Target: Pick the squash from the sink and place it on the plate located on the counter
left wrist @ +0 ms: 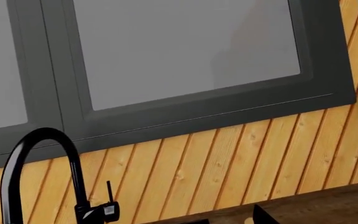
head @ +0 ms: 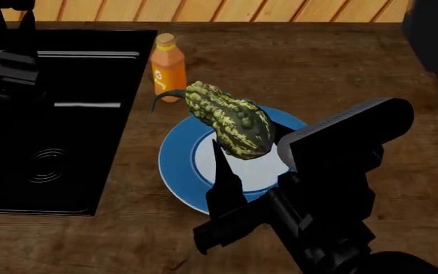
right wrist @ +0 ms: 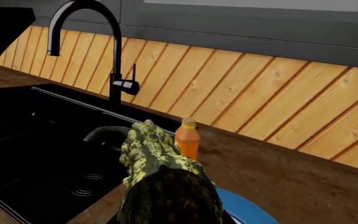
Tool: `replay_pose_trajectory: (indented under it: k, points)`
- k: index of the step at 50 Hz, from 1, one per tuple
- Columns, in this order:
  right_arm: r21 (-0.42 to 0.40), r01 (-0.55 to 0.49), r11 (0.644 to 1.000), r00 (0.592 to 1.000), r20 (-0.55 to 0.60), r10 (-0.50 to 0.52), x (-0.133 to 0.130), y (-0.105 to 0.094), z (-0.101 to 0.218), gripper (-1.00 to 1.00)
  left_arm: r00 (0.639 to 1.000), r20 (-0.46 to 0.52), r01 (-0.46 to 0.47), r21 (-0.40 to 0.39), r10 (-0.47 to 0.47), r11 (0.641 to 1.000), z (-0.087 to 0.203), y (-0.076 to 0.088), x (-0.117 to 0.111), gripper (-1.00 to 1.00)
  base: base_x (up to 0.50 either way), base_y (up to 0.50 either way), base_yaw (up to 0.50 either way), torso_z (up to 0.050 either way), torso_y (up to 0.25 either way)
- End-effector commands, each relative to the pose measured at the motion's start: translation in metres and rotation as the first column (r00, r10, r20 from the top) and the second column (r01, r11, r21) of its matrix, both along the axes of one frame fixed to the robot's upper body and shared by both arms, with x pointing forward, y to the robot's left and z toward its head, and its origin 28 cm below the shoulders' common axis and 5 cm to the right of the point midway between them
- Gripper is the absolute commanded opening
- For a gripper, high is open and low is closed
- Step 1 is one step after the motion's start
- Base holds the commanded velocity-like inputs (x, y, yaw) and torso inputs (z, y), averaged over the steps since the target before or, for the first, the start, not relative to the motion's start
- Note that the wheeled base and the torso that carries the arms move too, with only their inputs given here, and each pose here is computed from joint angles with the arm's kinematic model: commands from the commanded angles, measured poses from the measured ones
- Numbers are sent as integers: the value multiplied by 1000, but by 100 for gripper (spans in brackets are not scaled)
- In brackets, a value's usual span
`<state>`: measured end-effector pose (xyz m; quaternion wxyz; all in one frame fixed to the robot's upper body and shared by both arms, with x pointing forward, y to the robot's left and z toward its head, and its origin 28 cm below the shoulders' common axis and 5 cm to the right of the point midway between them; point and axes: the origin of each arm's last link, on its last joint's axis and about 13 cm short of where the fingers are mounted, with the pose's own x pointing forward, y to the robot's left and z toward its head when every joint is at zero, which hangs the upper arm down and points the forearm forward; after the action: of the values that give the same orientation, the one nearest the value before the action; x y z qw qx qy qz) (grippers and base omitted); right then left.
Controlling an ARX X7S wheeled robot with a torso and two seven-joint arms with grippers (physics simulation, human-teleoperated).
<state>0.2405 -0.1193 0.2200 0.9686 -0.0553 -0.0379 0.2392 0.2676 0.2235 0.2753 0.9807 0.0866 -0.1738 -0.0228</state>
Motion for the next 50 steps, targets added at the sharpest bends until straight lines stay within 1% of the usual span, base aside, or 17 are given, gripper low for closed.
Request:
replay_pose_trajectory:
  k: [1, 22, 28, 32, 33, 35, 36, 37, 39, 43, 50]
  points:
    - [0, 23, 1000, 996, 83, -23, 3, -2, 9, -100, 1000, 2, -3, 1, 3, 1000, 1, 1, 1, 100, 78, -51, 0, 0, 0]
    - [-5, 22, 1000, 996, 85, -21, 3, -2, 10, -100, 1000, -7, 7, 4, -7, 1000, 1, -1, 1, 100, 79, -59, 0, 0, 1]
    - [-9, 29, 1000, 996, 88, -28, 3, -3, 11, -100, 1000, -1, -13, 12, 13, 1000, 3, -1, 0, 100, 40, -14, 0, 2, 2]
    - [-12, 31, 999, 996, 84, -29, 4, -4, 11, -100, 1000, -6, -4, -10, 4, 1000, 3, -1, 0, 100, 0, 0, 0, 0, 0]
    - [-13, 33, 999, 996, 81, -32, 5, -4, 11, -100, 1000, -28, -6, -14, 6, 1000, 2, -1, 1, 100, 0, 0, 0, 0, 0]
    - [-18, 43, 999, 998, 53, -41, 7, -4, 11, -100, 1000, -6, -2, -21, 2, 1000, 3, 0, 0, 100, 0, 0, 0, 0, 0]
    - [-36, 52, 998, 998, 43, -50, 10, -5, 12, -100, 1000, -6, -9, -18, 9, 1000, 4, 1, 0, 100, 0, 0, 0, 0, 10]
    - [-37, 53, 998, 998, 45, -52, 11, -5, 12, -100, 1000, -6, -8, -15, 8, 1000, 3, 0, 0, 100, 0, 0, 0, 0, 0]
    - [-66, 70, 995, 997, 45, -67, 13, -6, 15, -100, 1000, -7, -13, -15, 13, 1000, 3, 1, -1, 100, 0, 0, 0, 0, 0]
    - [-65, 80, 995, 997, 30, -78, 17, -7, 19, -100, 1000, -5, -13, -16, 13, 1000, 3, 1, -1, 100, 0, 0, 0, 0, 0]
    - [-80, 95, 992, 995, -24, -97, 29, -10, 16, -100, 1000, -5, -8, -12, 8, 1000, 2, 0, -1, 100, 0, 0, 0, 0, 1]
